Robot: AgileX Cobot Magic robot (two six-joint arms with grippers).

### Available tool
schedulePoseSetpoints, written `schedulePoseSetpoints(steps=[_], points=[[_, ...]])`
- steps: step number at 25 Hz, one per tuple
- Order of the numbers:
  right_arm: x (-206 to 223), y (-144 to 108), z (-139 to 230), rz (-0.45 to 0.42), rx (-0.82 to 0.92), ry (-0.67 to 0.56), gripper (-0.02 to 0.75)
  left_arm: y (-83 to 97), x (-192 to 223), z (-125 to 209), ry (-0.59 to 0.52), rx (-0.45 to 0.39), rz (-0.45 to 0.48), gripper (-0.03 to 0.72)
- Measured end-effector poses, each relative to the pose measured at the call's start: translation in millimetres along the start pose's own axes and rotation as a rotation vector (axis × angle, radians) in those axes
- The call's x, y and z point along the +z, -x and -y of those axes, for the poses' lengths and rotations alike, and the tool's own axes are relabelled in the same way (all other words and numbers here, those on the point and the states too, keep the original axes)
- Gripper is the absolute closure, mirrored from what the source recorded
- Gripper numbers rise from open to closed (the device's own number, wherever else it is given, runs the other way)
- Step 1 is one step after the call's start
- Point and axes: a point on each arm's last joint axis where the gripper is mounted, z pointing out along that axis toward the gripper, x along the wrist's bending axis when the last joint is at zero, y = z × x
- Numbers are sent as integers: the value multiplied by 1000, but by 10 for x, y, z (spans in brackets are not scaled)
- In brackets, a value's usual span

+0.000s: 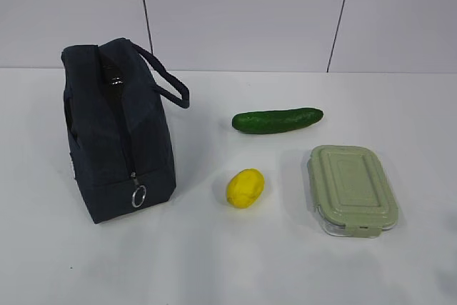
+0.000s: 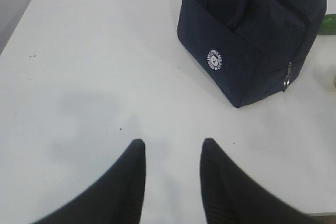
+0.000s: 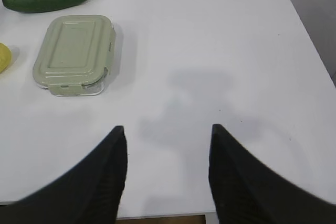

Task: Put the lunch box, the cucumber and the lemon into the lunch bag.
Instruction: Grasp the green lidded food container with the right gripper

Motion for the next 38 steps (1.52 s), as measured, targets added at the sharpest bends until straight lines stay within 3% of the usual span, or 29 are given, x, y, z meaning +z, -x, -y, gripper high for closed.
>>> schedulePoseSetpoints(steps=[38], points=[[0,0,0,0,0,0,336,0,0,0,0,0,0,448]])
